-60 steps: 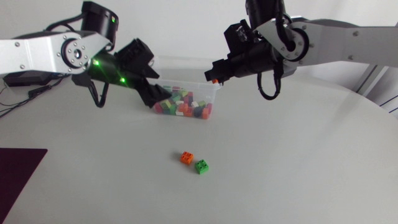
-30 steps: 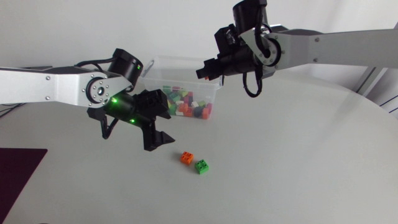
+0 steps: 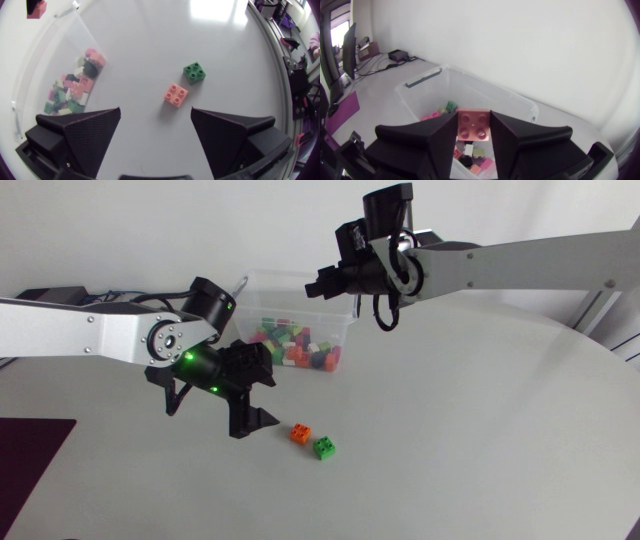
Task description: Place the duplo bricks in the container
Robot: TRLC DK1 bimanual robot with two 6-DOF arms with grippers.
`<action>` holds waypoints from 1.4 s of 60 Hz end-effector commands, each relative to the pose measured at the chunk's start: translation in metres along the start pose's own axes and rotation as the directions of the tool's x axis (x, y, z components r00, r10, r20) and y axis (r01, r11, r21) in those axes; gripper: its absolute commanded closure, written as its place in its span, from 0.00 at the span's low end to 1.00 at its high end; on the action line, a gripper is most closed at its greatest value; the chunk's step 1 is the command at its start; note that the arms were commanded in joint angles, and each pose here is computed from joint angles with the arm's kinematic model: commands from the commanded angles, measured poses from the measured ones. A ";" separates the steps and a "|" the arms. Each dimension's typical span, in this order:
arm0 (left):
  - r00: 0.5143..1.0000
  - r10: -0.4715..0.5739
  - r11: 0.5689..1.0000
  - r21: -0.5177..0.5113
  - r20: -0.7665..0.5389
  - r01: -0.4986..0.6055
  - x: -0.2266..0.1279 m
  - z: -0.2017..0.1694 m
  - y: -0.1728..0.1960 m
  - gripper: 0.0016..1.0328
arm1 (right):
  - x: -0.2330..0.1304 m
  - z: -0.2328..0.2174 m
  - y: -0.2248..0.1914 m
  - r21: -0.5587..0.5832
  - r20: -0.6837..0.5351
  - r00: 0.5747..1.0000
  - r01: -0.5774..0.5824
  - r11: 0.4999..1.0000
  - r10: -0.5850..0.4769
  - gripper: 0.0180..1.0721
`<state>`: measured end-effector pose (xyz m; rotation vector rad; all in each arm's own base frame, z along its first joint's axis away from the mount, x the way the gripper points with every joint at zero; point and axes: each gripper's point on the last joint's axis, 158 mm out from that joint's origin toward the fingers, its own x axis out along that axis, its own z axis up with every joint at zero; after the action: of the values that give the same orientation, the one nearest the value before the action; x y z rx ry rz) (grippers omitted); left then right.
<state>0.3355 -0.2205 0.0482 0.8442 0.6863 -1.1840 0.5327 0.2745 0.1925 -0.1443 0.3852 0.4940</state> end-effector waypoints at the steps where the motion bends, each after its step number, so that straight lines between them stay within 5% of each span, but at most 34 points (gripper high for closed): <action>1: 0.999 -0.041 0.999 0.022 -0.025 0.042 0.009 -0.012 -0.013 0.06 | 0.013 0.002 0.000 0.003 0.023 1.000 0.015 1.000 -0.015 0.80; 6: 0.998 -0.054 0.998 0.043 -0.032 0.055 0.013 -0.011 -0.018 0.06 | 0.024 -0.003 -0.001 -0.007 0.019 0.999 0.047 0.999 -0.047 0.74; 13: 0.997 -0.065 0.995 0.068 -0.048 0.069 0.020 -0.010 -0.022 0.06 | 0.030 -0.002 -0.004 -0.008 0.014 0.997 0.079 0.997 -0.079 0.02; 35: 0.990 -0.082 0.958 0.263 -0.117 0.110 0.041 0.000 -0.038 0.05 | -0.058 0.025 -0.018 0.009 0.061 0.996 0.071 0.997 -0.071 0.04; 64: 0.964 -0.173 0.931 0.286 -0.204 0.228 0.072 -0.001 -0.038 0.07 | -0.142 -0.083 0.005 -0.002 -0.154 0.988 -0.028 1.000 0.028 0.04; 73: 0.955 -0.192 0.925 0.283 -0.224 0.252 0.081 -0.007 -0.037 0.13 | -0.157 -0.117 0.026 -0.014 -0.217 0.974 -0.070 0.997 0.065 0.04; 84: 0.948 -0.210 0.921 0.278 -0.237 0.273 0.085 -0.010 -0.036 0.33 | -0.166 -0.154 0.040 -0.011 -0.310 0.947 -0.088 0.996 0.080 0.05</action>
<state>0.3181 -0.2595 -0.0308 1.1541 0.8116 -1.4399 0.3442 0.2051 0.1352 -0.2134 0.6382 0.5590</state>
